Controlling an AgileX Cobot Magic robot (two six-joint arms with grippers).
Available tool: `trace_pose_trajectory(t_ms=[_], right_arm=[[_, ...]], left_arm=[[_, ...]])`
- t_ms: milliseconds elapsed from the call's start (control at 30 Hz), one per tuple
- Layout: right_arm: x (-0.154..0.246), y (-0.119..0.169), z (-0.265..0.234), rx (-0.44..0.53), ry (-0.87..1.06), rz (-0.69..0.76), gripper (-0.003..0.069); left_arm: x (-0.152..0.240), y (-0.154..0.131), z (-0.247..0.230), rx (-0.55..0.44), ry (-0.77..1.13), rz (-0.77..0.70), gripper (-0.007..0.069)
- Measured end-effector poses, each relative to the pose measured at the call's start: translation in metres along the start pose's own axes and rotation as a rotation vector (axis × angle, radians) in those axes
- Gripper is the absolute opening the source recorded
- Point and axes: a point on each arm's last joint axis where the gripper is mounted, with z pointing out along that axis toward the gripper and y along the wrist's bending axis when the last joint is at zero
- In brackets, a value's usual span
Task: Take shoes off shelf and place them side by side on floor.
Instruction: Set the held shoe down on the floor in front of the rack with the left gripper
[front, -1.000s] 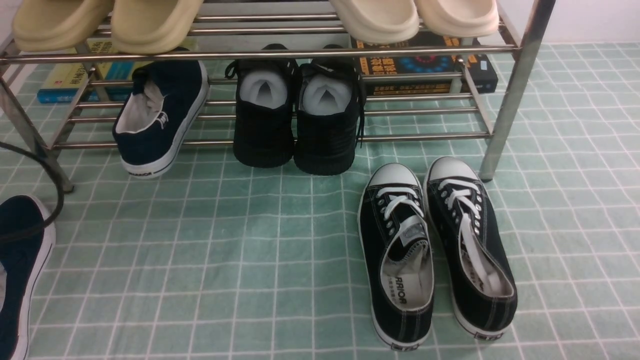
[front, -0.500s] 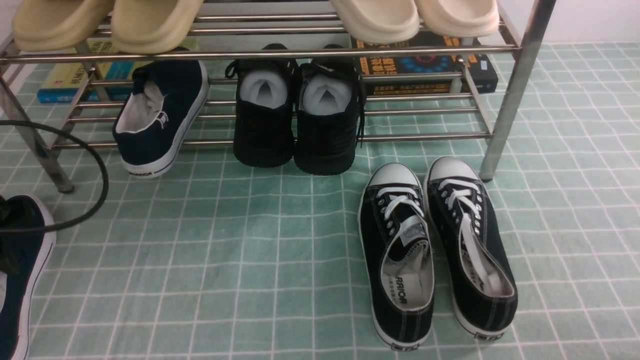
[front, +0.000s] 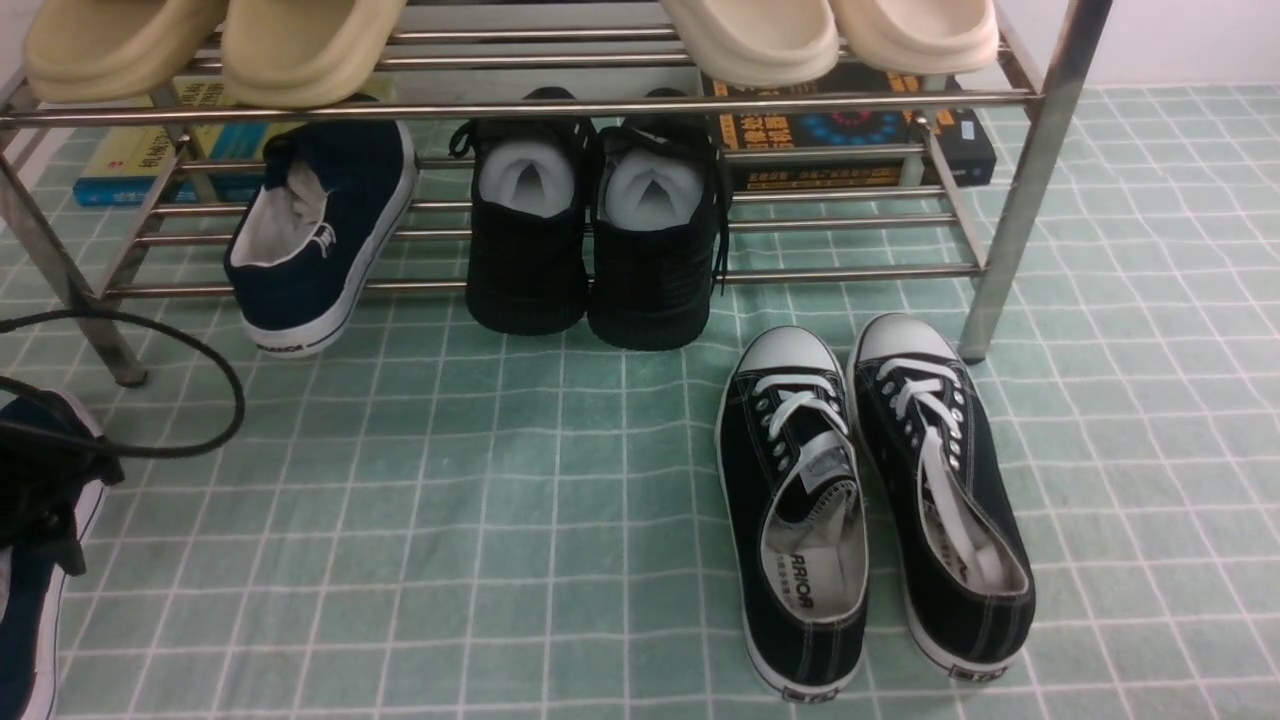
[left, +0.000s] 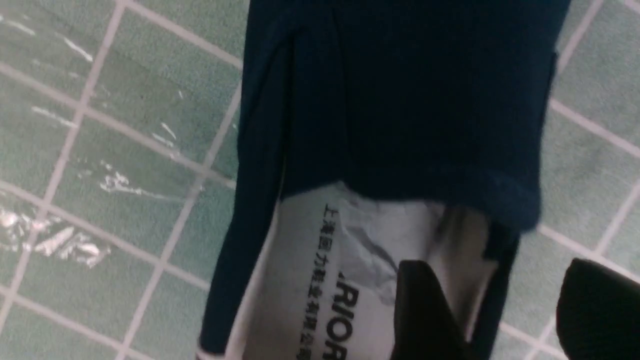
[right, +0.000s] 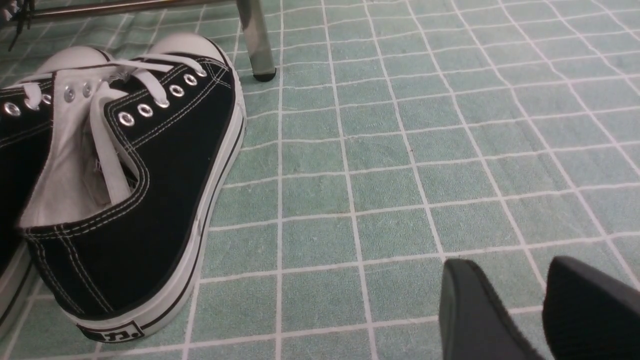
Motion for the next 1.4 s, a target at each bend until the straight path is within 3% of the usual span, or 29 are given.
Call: trace_pose_trajectory(t_ms=[100, 133, 200, 267, 800, 1133, 1400], right_arm=[[0.000, 0.000, 0.000, 0.000, 0.000, 0.000, 0.0239], [0.000, 0.000, 0.000, 0.000, 0.000, 0.000, 0.0239], [0.000, 0.000, 0.000, 0.000, 0.000, 0.000, 0.0239], [0.000, 0.000, 0.000, 0.000, 0.000, 0.000, 0.0239], [0.000, 0.000, 0.000, 0.000, 0.000, 0.000, 0.0239], [0.000, 0.000, 0.000, 0.000, 0.000, 0.000, 0.0239], [0.000, 0.000, 0.000, 0.000, 0.000, 0.000, 0.0239]], left_arm=[[-0.003, 0.000, 0.009, -0.009, -0.001, 0.016, 0.0283], [-0.004, -0.001, 0.013, -0.012, 0.005, 0.020, 0.0196], [-0.003, -0.001, 0.015, -0.014, 0.014, 0.037, 0.0092], [-0.003, -0.001, 0.014, -0.011, 0.017, 0.059, 0.0035], [0.004, -0.005, -0.010, 0.062, 0.030, 0.058, 0.0027], [0.011, -0.050, -0.015, 0.092, -0.033, 0.281, 0.0027], [0.009, -0.051, -0.015, 0.052, -0.075, 0.276, 0.0028]])
